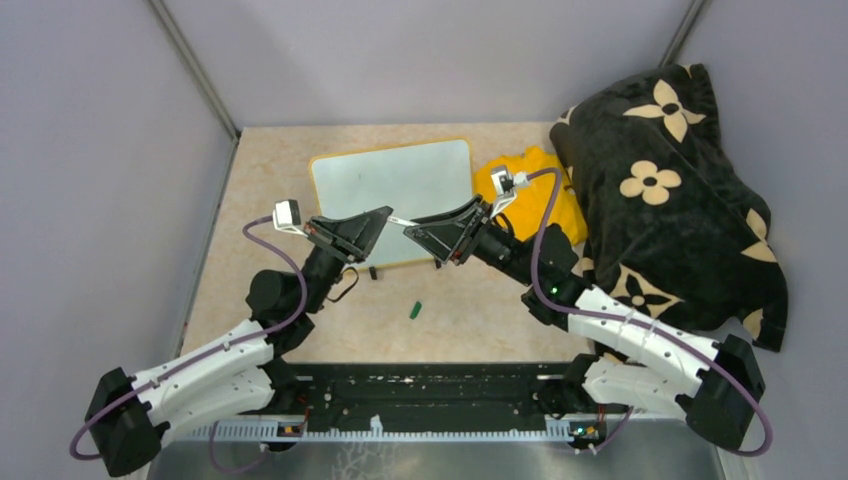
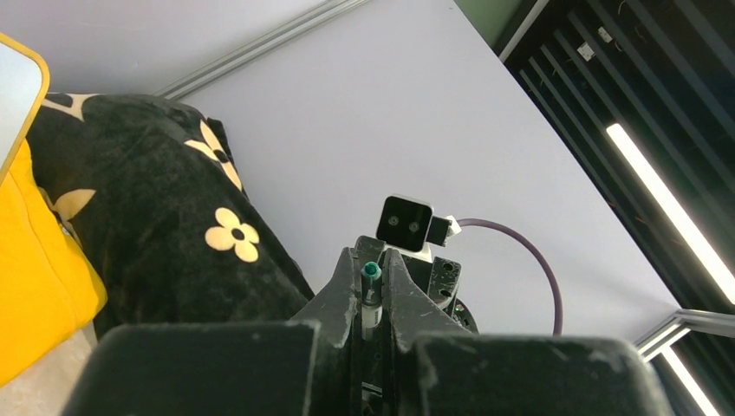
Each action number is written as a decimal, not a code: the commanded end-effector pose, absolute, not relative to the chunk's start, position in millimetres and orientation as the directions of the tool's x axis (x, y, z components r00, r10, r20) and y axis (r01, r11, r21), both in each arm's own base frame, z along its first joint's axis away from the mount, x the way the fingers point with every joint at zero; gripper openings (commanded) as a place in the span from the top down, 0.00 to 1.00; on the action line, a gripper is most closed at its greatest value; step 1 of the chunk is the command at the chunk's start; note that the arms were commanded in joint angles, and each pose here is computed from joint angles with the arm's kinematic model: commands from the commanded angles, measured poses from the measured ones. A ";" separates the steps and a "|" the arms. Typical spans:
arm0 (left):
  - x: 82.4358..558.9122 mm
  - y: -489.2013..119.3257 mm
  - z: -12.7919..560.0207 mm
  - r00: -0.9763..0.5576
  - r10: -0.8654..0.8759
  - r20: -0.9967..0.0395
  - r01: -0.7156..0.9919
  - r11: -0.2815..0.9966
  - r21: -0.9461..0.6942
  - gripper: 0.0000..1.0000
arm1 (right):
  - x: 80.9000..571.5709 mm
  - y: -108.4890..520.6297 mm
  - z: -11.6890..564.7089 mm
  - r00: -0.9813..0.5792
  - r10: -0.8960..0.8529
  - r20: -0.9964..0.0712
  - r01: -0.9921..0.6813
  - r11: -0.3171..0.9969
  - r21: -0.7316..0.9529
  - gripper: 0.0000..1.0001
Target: Write a sentence on the whiteboard
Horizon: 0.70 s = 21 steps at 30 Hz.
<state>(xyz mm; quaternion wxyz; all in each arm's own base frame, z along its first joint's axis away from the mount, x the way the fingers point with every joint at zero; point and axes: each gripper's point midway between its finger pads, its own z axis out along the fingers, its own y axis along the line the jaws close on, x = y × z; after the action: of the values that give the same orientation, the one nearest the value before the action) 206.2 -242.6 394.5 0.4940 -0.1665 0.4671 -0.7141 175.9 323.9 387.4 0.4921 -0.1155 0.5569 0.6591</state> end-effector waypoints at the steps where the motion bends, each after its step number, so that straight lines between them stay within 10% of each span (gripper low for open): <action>1: 204.6 -242.6 407.3 -0.462 -0.864 -0.200 0.560 -0.110 -0.821 1.00 | 169.1 318.2 426.8 -0.459 0.573 -0.679 -0.814 0.034 0.579 0.64; 21: 202.4 -252.7 396.8 -0.504 -0.837 -0.215 0.548 -0.118 -0.828 1.00 | 185.9 313.0 419.5 -0.464 0.597 -0.654 -0.774 0.087 0.628 0.68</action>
<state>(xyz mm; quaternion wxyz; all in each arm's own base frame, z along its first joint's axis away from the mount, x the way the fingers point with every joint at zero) 209.0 -252.1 386.9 0.4776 -0.1659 0.4765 -0.7192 186.2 322.6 380.3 0.4880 -0.0928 0.5734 0.6515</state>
